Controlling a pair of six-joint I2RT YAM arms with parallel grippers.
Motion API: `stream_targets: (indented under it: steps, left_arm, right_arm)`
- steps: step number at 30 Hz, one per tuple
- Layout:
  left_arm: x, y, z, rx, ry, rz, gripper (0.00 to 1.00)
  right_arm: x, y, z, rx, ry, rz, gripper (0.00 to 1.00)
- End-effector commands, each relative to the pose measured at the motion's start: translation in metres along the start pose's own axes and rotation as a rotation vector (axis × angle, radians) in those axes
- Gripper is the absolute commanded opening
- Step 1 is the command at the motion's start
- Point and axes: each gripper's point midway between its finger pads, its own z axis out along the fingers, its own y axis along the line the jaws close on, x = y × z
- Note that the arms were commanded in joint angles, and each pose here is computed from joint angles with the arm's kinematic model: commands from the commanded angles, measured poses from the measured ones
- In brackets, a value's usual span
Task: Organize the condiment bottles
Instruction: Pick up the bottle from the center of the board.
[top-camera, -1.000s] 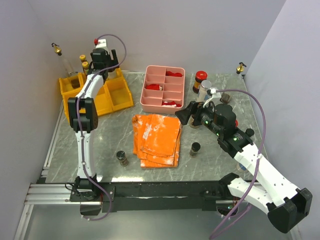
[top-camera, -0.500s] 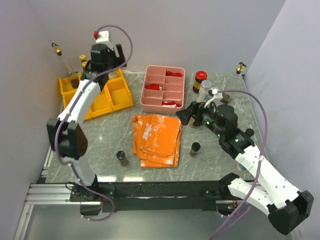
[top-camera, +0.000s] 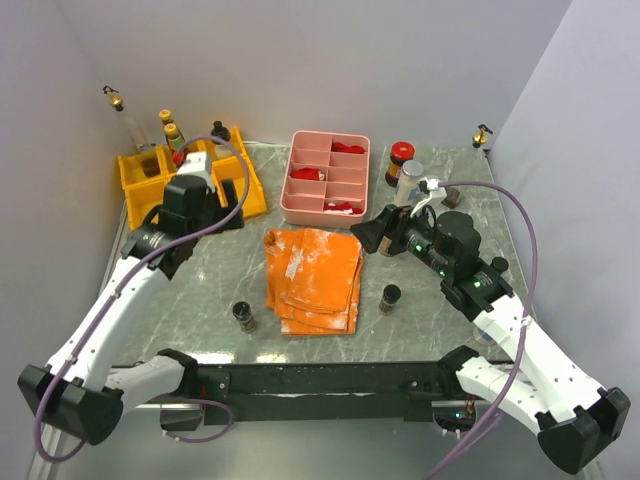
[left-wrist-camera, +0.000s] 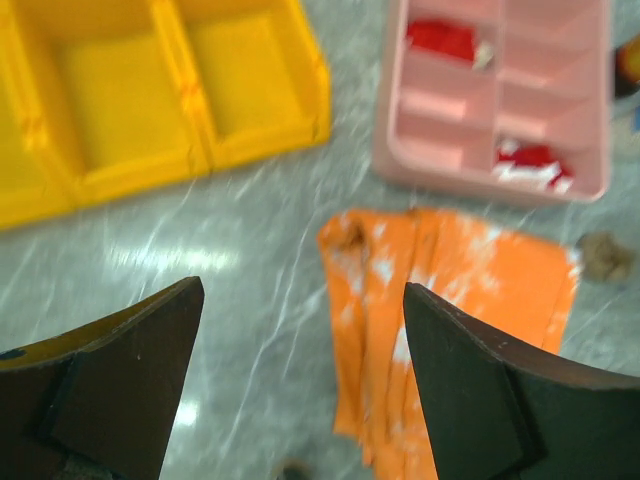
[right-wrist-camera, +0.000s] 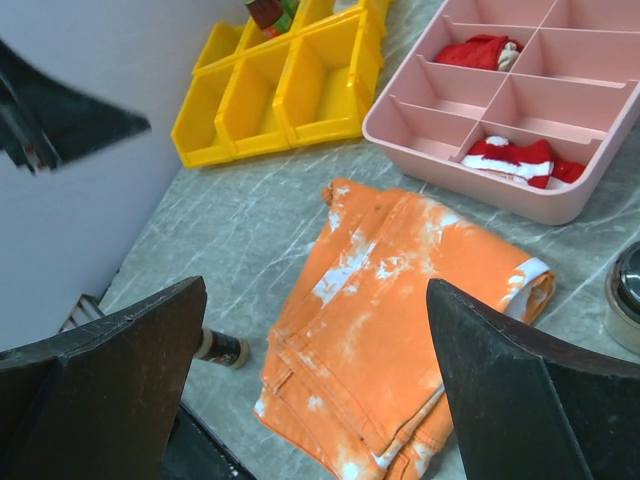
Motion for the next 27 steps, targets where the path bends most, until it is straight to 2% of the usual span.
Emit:
stream_targets:
  steps: [1, 4, 7, 12, 16, 20, 25, 27]
  left_arm:
    - [0.062, 0.023, -0.012, -0.077, 0.185, -0.017, 0.84]
    - [0.098, 0.018, -0.019, -0.031, 0.313, -0.009, 0.78]
    - [0.122, 0.015, -0.022, -0.010, 0.384, 0.015, 0.77]
    - [0.124, 0.012, -0.024, -0.024, 0.388, 0.025, 0.75]
    - [0.135, 0.015, -0.025, -0.074, 0.429, -0.022, 0.72]
    - [0.155, 0.001, -0.029, -0.004, 0.505, -0.076, 0.69]
    - [0.181, 0.027, -0.035, -0.164, 0.587, -0.016, 0.70]
    - [0.193, 0.031, -0.040, -0.181, 0.631, 0.001, 0.69]
  right_arm:
    - [-0.005, 0.008, 0.003, -0.041, -0.022, 0.006, 0.98]
    - [-0.005, 0.008, 0.003, -0.040, -0.023, 0.006, 0.98]
    - [-0.004, 0.006, 0.005, -0.034, -0.024, 0.008, 0.98]
    - [0.000, 0.005, 0.009, -0.035, -0.008, 0.012, 0.98]
    - [0.003, 0.001, 0.013, -0.019, 0.005, 0.010, 0.98]
    - [0.004, 0.001, 0.014, -0.020, 0.010, 0.011, 0.98]
    - [0.004, 0.000, 0.015, -0.014, 0.008, 0.011, 0.98]
    - [0.004, -0.001, 0.016, -0.013, 0.013, 0.009, 0.98]
